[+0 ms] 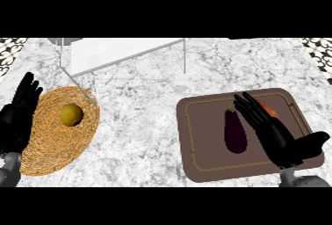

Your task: Pick the sweet potato from the tray and place it in the tiered shelf

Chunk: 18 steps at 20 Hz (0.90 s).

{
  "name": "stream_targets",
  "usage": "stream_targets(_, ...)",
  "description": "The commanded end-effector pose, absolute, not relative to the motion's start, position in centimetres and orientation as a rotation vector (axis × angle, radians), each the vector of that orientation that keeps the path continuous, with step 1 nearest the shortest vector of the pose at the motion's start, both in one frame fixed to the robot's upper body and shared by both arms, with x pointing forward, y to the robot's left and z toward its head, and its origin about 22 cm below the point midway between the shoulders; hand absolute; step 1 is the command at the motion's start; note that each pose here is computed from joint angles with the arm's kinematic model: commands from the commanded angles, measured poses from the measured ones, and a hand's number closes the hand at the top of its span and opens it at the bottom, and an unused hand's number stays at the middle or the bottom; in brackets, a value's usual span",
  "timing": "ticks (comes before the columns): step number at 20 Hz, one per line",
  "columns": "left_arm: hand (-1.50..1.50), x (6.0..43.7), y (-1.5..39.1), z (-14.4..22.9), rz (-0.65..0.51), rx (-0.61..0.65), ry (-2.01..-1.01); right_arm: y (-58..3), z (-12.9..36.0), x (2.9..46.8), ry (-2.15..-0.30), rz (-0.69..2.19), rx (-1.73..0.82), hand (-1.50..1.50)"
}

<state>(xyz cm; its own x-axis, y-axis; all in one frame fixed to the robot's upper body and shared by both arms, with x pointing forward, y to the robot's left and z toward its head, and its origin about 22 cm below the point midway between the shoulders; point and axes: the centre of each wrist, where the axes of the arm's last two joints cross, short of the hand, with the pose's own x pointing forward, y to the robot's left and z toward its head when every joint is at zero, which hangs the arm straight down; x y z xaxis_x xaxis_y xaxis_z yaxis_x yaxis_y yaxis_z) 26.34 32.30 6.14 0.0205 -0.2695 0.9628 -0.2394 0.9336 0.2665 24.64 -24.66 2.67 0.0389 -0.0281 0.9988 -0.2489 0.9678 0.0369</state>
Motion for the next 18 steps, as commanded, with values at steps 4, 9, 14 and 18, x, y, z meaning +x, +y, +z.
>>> stream_targets(4, 0.00, 24.0, 30.2, 1.7, -0.169, 0.289, -1.432, -37.5, 9.5, 25.9, -1.541, 0.205, -0.351, -1.50)
stream_targets(9, 0.00, 22.2, 27.9, -1.3, -0.241, 0.135, -1.326, -45.4, 11.2, 24.7, -1.297, 0.092, -0.822, 1.50)
stream_targets(14, 0.00, 23.3, 27.0, -2.4, -0.268, 0.109, -1.324, -45.3, 7.5, 24.5, -1.478, 0.035, -0.417, -1.50)
stream_targets(18, 0.00, 24.3, 26.3, -1.3, -0.286, 0.130, -1.321, -45.4, 11.2, 25.2, -1.529, 0.246, -0.326, -1.50)
